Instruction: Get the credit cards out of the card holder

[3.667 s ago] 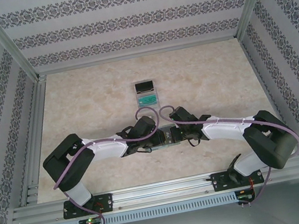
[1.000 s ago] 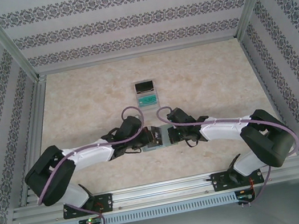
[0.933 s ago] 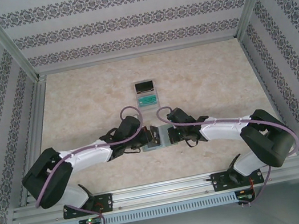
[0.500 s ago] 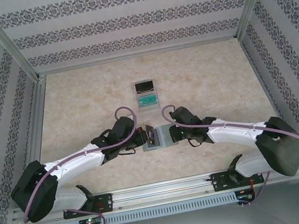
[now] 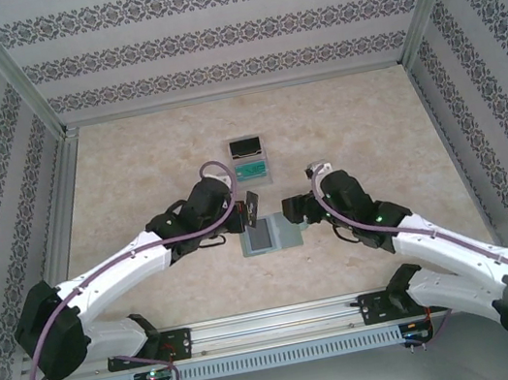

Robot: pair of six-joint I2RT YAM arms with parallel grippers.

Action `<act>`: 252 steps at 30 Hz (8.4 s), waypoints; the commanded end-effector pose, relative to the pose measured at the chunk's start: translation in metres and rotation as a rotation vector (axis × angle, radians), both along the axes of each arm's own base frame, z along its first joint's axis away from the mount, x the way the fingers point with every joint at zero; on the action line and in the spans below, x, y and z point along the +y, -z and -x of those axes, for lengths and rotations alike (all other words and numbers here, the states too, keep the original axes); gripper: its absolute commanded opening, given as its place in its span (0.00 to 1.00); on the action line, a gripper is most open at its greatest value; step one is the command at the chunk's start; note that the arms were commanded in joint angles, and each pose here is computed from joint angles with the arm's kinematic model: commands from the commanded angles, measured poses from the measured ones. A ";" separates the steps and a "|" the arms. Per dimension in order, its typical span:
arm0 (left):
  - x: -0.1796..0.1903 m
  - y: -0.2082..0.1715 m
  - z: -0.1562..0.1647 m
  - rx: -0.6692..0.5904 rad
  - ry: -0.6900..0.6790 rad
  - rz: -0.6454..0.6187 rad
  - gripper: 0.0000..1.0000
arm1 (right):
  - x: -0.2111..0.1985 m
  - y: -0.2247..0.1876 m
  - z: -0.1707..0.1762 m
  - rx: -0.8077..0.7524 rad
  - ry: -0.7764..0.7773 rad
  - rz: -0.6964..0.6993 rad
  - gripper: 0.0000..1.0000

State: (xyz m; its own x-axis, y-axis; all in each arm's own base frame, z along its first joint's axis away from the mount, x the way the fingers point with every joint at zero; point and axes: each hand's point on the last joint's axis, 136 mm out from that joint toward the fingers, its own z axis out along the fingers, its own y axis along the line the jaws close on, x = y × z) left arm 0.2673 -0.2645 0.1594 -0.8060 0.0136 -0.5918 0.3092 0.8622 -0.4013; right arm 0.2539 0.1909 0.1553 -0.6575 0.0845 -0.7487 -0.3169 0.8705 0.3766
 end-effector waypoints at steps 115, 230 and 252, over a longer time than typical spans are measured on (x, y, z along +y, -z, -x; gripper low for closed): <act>0.001 0.048 -0.251 -0.630 0.654 -1.082 0.21 | -0.068 -0.004 0.006 -0.166 0.245 -0.092 0.98; -0.015 0.117 0.025 0.342 -0.133 0.166 0.33 | 0.019 0.128 0.019 0.378 -0.022 0.160 0.23; -0.010 0.114 0.023 0.320 -0.127 0.101 0.34 | 0.019 0.128 0.019 0.379 -0.021 0.161 0.23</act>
